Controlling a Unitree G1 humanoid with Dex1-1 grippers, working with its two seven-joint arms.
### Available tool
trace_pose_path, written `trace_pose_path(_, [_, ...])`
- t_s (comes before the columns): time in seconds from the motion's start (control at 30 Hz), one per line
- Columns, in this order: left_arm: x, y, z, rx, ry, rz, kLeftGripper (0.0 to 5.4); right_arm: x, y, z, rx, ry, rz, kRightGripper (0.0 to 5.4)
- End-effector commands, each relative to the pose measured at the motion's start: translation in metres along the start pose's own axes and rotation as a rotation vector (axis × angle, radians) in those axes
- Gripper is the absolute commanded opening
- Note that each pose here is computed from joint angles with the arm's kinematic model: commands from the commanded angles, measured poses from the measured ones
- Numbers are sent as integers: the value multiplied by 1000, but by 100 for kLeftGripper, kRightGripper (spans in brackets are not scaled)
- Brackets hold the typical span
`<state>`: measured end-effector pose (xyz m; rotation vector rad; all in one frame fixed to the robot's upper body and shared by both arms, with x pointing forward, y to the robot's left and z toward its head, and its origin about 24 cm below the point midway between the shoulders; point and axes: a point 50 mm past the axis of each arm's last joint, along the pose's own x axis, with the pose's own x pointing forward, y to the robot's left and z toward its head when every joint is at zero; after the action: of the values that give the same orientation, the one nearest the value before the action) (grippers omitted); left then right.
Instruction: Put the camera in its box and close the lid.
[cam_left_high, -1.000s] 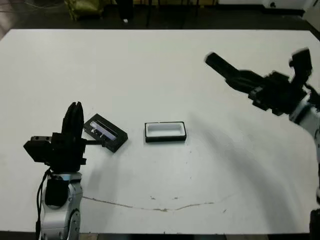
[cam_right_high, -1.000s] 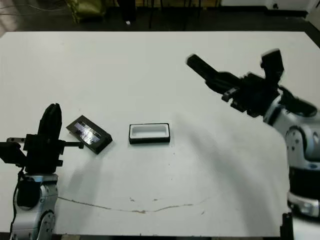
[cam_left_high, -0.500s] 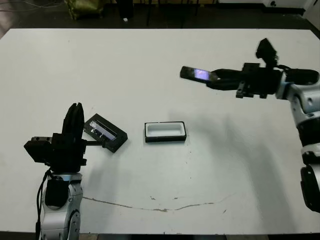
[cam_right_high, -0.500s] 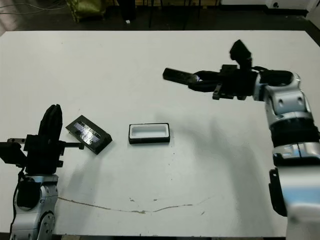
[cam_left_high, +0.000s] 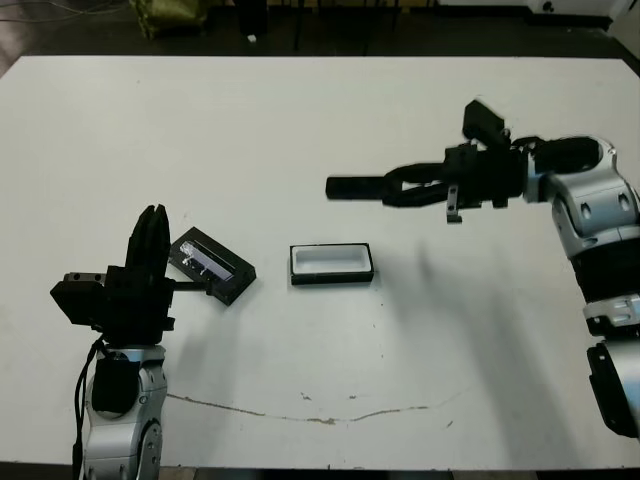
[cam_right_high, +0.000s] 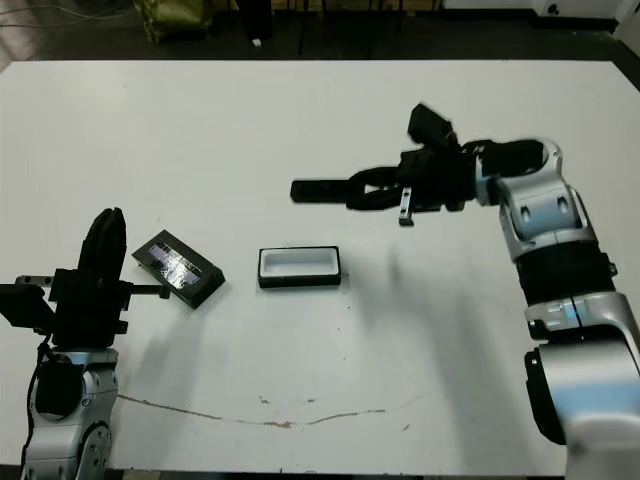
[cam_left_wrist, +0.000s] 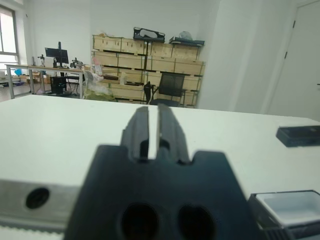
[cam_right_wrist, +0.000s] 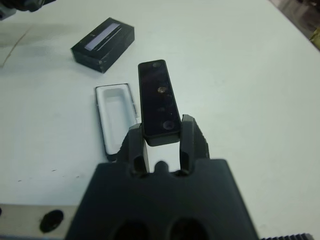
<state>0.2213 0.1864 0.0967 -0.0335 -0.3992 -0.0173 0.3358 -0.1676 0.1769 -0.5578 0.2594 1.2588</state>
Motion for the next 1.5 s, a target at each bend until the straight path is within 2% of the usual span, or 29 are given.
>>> trace_pose_path(0.03, [-4, 2, -5, 1, 40, 17, 0, -2, 11, -5, 27, 8, 12, 10])
trace_pose_path(0.17, [-4, 2, -5, -2, 44, 16, 0, 1, 17, -5, 17, 4, 35, 10])
trace_pose_path(0.27, [-3, 1, -4, -4, 39, 9, 0, 5, 20, -6, 47, 14, 68, 10])
trace_pose_path(0.57, [-4, 2, -5, -5, 41, 13, 0, 18, 23, -7, 21, 90, 62, 10])
trace_pose_path(0.77, [-4, 2, -6, -7, 43, 12, 0, 24, 21, -11, 91, 114, 89, 10])
trace_pose_path(1.5, [-5, 1, -6, -4, 50, 9, 0, 31, 23, -6, 86, 126, 146, 10])
